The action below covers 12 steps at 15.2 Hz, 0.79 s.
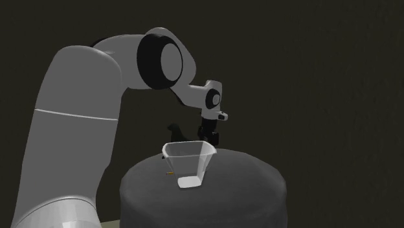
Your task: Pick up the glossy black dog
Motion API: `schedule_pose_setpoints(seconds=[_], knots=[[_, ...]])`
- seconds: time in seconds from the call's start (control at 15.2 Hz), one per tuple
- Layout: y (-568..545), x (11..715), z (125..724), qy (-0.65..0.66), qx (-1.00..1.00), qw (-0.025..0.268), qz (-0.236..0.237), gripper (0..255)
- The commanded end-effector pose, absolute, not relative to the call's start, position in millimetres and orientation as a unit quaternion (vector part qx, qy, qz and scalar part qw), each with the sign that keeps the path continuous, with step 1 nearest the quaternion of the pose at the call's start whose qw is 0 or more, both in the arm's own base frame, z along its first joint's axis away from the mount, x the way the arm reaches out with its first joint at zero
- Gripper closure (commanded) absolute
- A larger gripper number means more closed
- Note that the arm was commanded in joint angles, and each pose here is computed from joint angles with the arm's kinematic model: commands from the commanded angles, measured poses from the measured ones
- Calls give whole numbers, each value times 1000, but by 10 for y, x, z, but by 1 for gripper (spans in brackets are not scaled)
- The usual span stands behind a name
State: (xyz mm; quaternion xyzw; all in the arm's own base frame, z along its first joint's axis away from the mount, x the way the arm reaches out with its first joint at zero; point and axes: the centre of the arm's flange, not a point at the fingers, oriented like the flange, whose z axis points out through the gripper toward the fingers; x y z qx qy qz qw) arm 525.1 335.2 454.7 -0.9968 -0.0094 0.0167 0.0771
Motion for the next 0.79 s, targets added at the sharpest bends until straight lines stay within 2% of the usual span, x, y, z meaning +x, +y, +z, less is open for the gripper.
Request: schedule_pose_setpoints(seconds=[0.0, 0.73], knots=[[3355, 5253, 4529, -9, -997, 77, 16, 255], [3350, 5249, 4637, -9, -997, 77, 16, 255]])
